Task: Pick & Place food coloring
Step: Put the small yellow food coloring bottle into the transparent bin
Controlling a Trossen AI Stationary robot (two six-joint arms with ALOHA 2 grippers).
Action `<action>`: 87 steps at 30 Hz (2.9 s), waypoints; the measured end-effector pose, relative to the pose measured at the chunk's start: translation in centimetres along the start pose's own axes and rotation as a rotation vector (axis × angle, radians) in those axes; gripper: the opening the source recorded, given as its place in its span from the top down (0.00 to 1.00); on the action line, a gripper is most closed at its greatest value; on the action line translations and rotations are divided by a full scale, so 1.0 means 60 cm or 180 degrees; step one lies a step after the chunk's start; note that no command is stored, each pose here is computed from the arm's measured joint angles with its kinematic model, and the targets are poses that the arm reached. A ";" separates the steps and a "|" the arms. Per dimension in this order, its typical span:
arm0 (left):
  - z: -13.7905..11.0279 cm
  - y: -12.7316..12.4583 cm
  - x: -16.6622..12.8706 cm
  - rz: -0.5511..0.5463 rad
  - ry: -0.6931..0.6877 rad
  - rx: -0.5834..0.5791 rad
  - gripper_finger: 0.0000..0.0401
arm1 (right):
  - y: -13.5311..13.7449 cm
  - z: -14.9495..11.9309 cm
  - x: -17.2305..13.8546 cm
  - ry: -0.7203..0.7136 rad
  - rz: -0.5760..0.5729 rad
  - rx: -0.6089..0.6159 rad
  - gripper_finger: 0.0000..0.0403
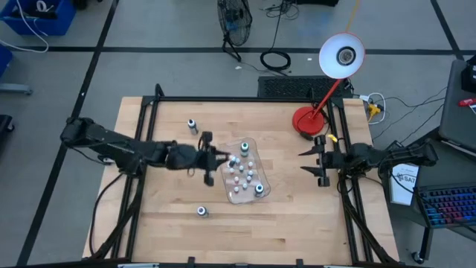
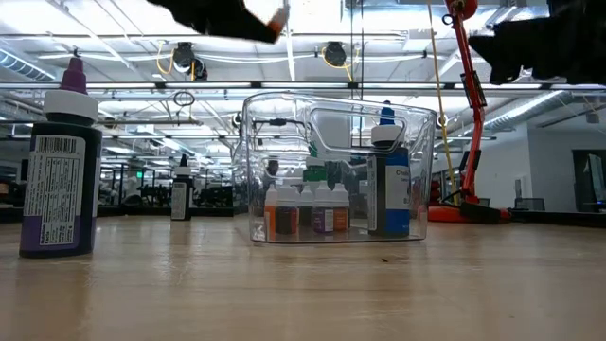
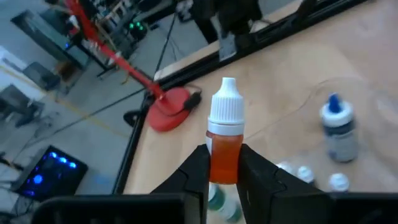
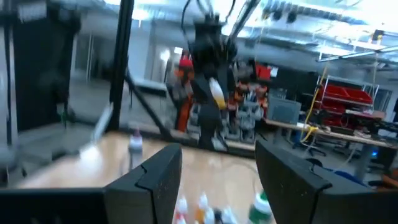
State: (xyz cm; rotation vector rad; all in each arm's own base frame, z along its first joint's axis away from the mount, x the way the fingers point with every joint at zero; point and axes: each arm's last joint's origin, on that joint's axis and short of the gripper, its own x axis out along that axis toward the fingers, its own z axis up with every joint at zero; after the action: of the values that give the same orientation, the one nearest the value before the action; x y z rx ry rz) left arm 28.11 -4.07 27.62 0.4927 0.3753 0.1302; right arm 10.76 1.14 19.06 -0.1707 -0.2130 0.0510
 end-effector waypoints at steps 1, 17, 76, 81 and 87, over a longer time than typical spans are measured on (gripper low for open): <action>-0.006 0.009 0.005 0.0001 0.0027 -0.0021 0.85 | -0.001 0.004 0.000 -0.0074 -0.0021 0.0107 0.52; -0.077 0.056 0.127 -0.0495 -0.0417 -0.0214 0.88 | -0.014 0.004 0.026 -0.0169 -0.0902 0.0667 0.54; -0.010 0.050 0.126 -0.0606 0.0817 -0.0308 0.88 | -0.026 -0.030 0.320 0.1288 -0.0845 0.0373 0.55; -0.011 0.049 0.126 -0.0616 0.0836 -0.0304 0.88 | -0.024 -0.034 0.322 0.1283 -0.0840 0.0360 0.55; -0.014 0.056 0.127 -0.0584 0.0849 -0.0336 0.88 | -0.020 -0.055 0.335 0.1342 -0.0743 0.0343 0.55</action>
State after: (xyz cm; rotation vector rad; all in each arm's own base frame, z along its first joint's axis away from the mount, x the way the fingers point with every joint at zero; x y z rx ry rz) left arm 34.72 0.82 26.12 0.3347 0.6690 0.0372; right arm 31.09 0.82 20.25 -0.0456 0.1911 -0.2044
